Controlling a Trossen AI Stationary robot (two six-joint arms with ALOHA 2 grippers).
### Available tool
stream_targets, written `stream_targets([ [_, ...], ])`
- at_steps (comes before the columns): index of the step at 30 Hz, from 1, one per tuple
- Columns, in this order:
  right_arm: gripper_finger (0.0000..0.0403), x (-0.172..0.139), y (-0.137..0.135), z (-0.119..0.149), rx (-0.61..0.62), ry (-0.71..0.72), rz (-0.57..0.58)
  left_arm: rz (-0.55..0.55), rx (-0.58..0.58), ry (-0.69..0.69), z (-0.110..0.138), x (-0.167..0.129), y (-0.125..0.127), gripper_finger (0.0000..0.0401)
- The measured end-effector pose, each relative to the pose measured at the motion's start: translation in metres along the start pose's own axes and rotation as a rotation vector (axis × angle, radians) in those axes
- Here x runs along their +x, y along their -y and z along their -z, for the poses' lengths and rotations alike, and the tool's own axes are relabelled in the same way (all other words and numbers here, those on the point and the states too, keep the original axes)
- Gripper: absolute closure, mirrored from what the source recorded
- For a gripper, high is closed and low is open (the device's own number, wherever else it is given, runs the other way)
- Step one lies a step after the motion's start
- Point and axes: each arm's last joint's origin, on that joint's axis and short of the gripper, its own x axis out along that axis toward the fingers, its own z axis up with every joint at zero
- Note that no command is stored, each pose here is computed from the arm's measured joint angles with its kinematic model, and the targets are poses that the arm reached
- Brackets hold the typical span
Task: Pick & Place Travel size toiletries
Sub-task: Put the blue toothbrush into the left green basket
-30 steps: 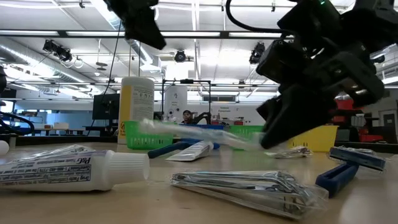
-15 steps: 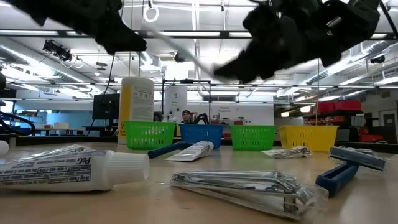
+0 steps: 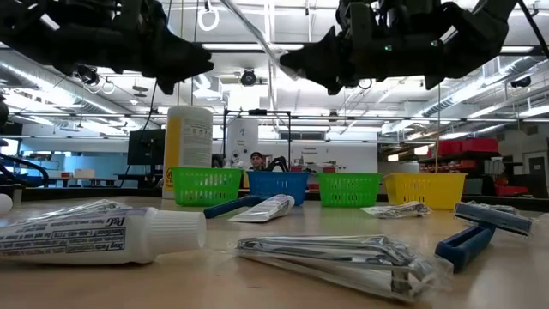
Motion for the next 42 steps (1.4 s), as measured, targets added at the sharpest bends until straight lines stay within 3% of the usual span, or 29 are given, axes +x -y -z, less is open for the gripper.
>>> stream_targets([
  [6,0.0340,0.000,0.000,0.001,0.000,-0.008,0.017,0.111,0.008,0.045,0.000,0.018,0.004,0.0217],
  [14,0.0340,0.000,0.001,0.005,0.003,-0.056,0.040,0.123,0.044,0.023,-0.009,0.059,0.012,0.0166],
  [20,0.0340,0.000,0.001,0.006,0.014,-0.058,0.040,0.132,0.045,0.016,-0.012,0.077,0.015,0.0161],
  [26,0.0340,0.000,0.001,0.005,0.014,-0.054,0.040,0.125,0.056,0.004,-0.009,0.080,0.015,0.0208],
  [35,0.0340,0.000,0.001,0.005,0.014,-0.054,0.041,0.103,0.057,0.029,-0.011,0.080,0.015,0.0339],
  [42,0.0333,0.000,0.001,0.006,0.017,-0.057,0.040,0.096,0.000,0.018,-0.010,0.080,0.014,0.0345],
])
